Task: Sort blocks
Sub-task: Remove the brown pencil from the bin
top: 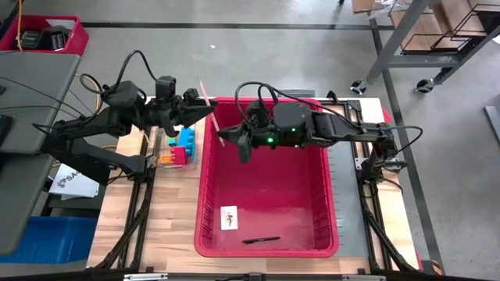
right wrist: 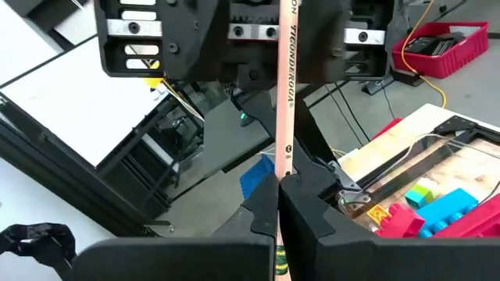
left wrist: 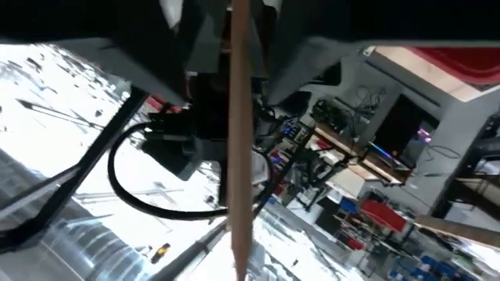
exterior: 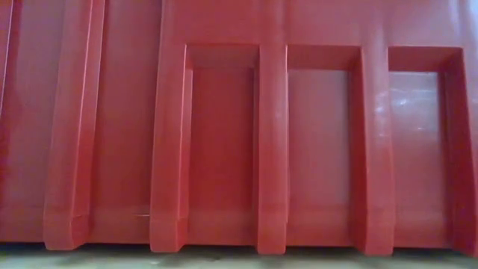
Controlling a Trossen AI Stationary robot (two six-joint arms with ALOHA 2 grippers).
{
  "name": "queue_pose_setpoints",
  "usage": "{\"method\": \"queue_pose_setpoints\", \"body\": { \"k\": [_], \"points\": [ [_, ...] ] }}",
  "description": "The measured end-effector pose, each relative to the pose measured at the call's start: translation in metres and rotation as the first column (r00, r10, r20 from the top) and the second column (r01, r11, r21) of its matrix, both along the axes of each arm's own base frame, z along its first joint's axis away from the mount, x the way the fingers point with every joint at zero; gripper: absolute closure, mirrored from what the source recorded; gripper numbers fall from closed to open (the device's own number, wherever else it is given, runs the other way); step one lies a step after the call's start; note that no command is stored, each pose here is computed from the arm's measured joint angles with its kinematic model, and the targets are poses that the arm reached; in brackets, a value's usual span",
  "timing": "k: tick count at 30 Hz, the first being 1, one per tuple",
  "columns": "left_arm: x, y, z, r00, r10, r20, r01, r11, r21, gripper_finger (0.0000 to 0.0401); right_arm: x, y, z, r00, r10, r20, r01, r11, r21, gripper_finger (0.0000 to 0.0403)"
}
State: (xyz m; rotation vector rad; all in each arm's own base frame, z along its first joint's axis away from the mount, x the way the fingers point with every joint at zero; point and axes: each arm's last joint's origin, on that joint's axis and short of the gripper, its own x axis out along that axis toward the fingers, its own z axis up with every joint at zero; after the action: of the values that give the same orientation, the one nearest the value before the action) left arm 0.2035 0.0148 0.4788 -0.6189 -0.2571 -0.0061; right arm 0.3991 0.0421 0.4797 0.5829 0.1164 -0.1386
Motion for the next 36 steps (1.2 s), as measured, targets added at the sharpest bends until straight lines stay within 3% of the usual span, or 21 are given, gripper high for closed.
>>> {"method": "queue_pose_setpoints", "body": {
  "k": [4, 5, 12, 18, 20, 22, 25, 27, 29, 33, 36],
  "points": [
    [0.000, -0.001, 0.000, 0.999, -0.032, 0.000, 0.032, 0.999, 0.014, 0.0364, 0.000, 0.000, 0.000, 1.000, 0.001, 0.000, -0.001, 1.000, -0.003, 0.0403],
    [0.000, -0.001, 0.000, 1.000, -0.026, -0.003, 0.026, 1.000, 0.015, 0.0379, 0.000, 0.000, 0.001, 1.000, 0.007, 0.006, -0.007, 1.000, -0.004, 0.0403],
    [-0.015, 0.005, 0.001, 0.998, 0.035, -0.045, -0.034, 0.999, 0.011, 0.0391, -0.001, -0.001, 0.006, 0.999, -0.010, 0.032, 0.012, 0.998, -0.056, 0.0393],
    [-0.071, 0.009, 0.003, 0.936, 0.262, -0.235, -0.252, 0.965, 0.071, 0.0391, -0.010, 0.002, 0.016, 0.998, -0.067, 0.006, 0.067, 0.979, -0.193, 0.0310],
    [-0.088, 0.010, -0.006, 0.863, 0.354, -0.360, -0.346, 0.934, 0.089, 0.0391, -0.013, 0.002, 0.019, 0.995, -0.103, -0.001, 0.100, 0.968, -0.228, 0.0278],
    [-0.104, 0.011, -0.024, 0.737, 0.434, -0.518, -0.447, 0.888, 0.108, 0.0391, -0.016, 0.000, 0.021, 0.992, -0.125, -0.016, 0.117, 0.961, -0.249, 0.0252],
    [-0.120, 0.013, -0.060, 0.454, 0.492, -0.742, -0.572, 0.800, 0.181, 0.0391, -0.017, -0.001, 0.020, 0.991, -0.128, -0.040, 0.114, 0.960, -0.256, 0.0231],
    [-0.122, 0.014, -0.083, 0.312, 0.472, -0.825, -0.607, 0.767, 0.209, 0.0391, -0.017, -0.002, 0.017, 0.989, -0.131, -0.062, 0.111, 0.959, -0.260, 0.0226],
    [-0.118, 0.016, -0.105, 0.230, 0.444, -0.866, -0.612, 0.758, 0.226, 0.0391, -0.018, -0.003, 0.015, 0.987, -0.135, -0.083, 0.109, 0.959, -0.261, 0.0225],
    [-0.107, 0.022, -0.154, 0.117, 0.373, -0.920, -0.621, 0.750, 0.226, 0.0391, -0.018, -0.006, 0.012, 0.983, -0.143, -0.111, 0.109, 0.958, -0.266, 0.0225],
    [-0.098, 0.030, -0.192, 0.080, 0.322, -0.943, -0.678, 0.712, 0.185, 0.0391, -0.019, -0.007, 0.011, 0.974, -0.187, -0.125, 0.144, 0.947, -0.287, 0.0224]
  ]
}}
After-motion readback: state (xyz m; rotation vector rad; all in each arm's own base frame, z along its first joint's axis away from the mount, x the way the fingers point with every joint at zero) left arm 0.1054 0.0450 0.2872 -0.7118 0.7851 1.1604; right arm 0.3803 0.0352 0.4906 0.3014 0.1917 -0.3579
